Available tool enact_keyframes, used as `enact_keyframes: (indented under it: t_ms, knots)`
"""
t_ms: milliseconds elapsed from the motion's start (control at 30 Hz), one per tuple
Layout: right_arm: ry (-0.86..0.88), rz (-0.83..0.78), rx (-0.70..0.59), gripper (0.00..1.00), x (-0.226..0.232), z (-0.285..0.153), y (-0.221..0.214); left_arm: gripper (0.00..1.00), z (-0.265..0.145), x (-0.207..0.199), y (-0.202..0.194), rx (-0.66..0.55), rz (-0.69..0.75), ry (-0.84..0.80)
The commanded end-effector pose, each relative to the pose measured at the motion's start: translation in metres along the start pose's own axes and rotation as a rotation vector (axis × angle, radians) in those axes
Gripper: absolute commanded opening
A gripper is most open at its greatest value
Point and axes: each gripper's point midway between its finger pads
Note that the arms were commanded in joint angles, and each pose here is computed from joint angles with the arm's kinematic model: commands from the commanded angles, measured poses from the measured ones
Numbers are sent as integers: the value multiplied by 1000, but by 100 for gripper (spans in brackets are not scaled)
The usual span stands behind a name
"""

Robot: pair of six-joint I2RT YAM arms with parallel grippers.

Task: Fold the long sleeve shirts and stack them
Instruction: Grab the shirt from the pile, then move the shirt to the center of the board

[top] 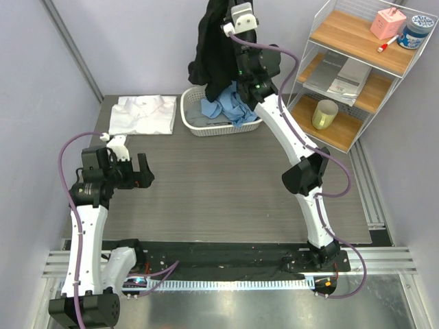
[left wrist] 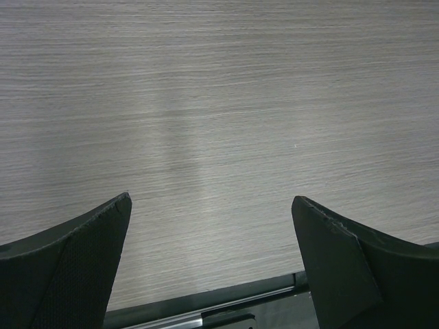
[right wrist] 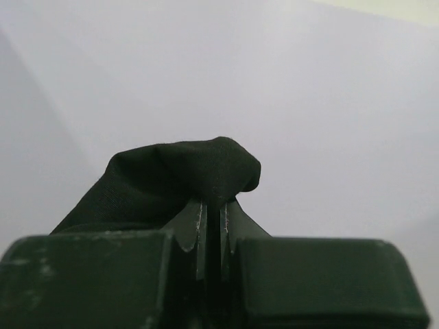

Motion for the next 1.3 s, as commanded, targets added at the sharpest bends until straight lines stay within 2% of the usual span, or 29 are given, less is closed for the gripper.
enact_keyframes:
  t_ms: [0, 233, 333, 533, 700, 733, 800, 833, 867, 900, 1000, 1100, 1200, 1233, 1267]
  knots:
    - [-117, 17, -420, 1, -87, 8, 195, 100, 0, 0, 13, -57, -5, 8]
    - [-107, 17, -596, 1, -129, -11, 298, 100, -3, 1, 14, -73, -10, 16]
    - [-79, 44, -610, 1, -136, -16, 322, 100, -4, 1, 15, -82, -8, 21]
    - [3, 90, -524, 1, -120, -15, 312, 100, -4, 3, 15, -89, -10, 30]
    - [106, 190, -382, 1, -82, -19, 290, 100, -4, 2, 14, -94, -6, 25]
    - [172, 224, -307, 1, -51, -23, 268, 100, -3, 1, 14, -95, -7, 23]
    - [224, 246, -288, 1, -37, -37, 276, 100, -3, 2, 15, -95, 1, 25]
    - [266, 242, -232, 1, -14, -46, 257, 100, -3, 3, 16, -94, 4, 27]
    - [290, 277, -220, 1, 0, -55, 263, 100, -3, 3, 17, -90, 5, 28]
    - [295, 290, -214, 1, -2, -61, 271, 100, -3, 4, 17, -84, 5, 34]
    - [322, 354, -104, 1, 15, -79, 254, 100, -3, 9, 22, -73, 4, 59]
    - [264, 420, 73, 1, 5, -105, 223, 100, -5, 9, 28, -74, 16, 59]
    - [289, 441, 297, 1, 6, -165, 179, 100, -8, -4, 31, -87, 64, -21]
    - [288, 400, 424, 1, 0, -209, 150, 100, -10, -8, 31, -90, 111, -49]
    - [258, 378, 498, 3, -9, -233, 133, 100, -11, -17, 30, -90, 132, -103]
Point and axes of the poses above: each gripper's point midway between its finger pads, its own z axis out along the fingers, its own x axis along the line the jaws close on, y = z × x, and after that the axes turned 4 degrees about z, right-handed
